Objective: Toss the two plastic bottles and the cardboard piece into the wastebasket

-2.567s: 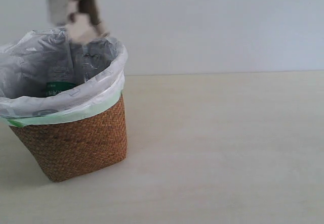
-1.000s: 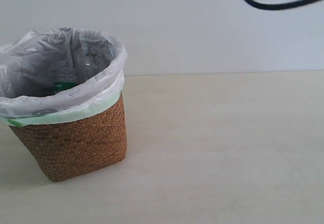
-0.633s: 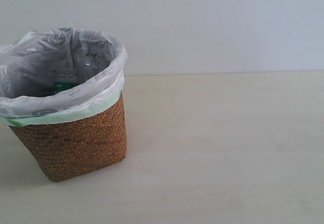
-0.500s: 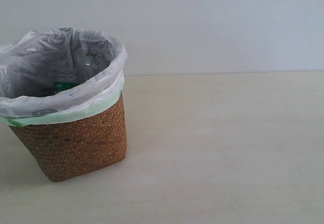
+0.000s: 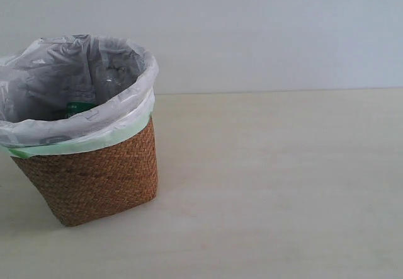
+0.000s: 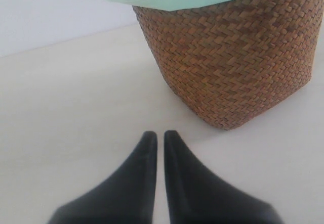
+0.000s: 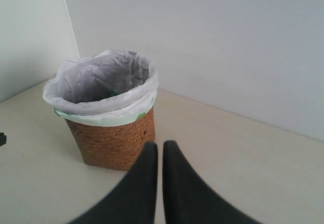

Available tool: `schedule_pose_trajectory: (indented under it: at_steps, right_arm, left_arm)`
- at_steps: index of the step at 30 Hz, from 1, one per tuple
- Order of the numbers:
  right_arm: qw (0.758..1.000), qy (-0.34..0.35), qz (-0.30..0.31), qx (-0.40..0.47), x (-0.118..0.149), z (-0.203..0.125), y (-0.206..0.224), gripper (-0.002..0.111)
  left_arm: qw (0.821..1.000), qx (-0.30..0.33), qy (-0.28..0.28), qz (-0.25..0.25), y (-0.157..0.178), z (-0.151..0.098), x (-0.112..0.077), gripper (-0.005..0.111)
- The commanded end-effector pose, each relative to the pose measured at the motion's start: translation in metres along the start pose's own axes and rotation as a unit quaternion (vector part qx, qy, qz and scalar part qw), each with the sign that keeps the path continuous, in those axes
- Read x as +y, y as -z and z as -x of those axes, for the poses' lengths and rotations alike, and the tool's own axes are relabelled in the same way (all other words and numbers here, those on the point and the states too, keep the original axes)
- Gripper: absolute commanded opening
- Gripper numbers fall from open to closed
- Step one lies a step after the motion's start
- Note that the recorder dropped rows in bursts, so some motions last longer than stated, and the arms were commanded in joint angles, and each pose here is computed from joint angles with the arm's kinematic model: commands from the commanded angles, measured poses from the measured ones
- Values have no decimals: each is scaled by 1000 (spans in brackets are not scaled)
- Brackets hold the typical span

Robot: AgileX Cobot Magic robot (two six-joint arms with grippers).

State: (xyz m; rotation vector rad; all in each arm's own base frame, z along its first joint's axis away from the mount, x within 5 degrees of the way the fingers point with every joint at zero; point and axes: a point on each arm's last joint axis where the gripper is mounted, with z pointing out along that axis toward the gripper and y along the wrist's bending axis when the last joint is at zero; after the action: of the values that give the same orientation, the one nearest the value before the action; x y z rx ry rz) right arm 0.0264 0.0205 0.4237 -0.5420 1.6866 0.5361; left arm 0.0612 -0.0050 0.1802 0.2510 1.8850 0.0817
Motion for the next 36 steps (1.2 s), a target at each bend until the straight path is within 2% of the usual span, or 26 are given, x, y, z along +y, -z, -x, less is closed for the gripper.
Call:
schedule_pose_trajectory:
  at_steps: [1, 15, 20, 24, 26, 36]
  right_arm:
    - [1000, -7, 6, -22, 0, -4, 18, 0]
    - [999, -6, 2, -42, 0, -7, 32, 0]
    - [997, -1, -69, -38, -4, -26, 27, 0]
    - [986, -19, -166, -14, -7, -70, 21, 0]
    - [980, -25, -196, -14, -6, -81, 22, 0]
    - [974, -20, -213, -69, 3, -88, 42, 0]
  left_arm:
    - [1000, -7, 9, 2, 0, 0, 0, 4]
    - [1000, -7, 9, 2, 0, 0, 0, 4]
    - [1000, -7, 9, 2, 0, 0, 0, 4]
    - [1000, -7, 9, 2, 0, 0, 0, 4]
    - [1000, -7, 9, 2, 0, 0, 0, 4]
    - [1000, -7, 9, 2, 0, 0, 0, 4]
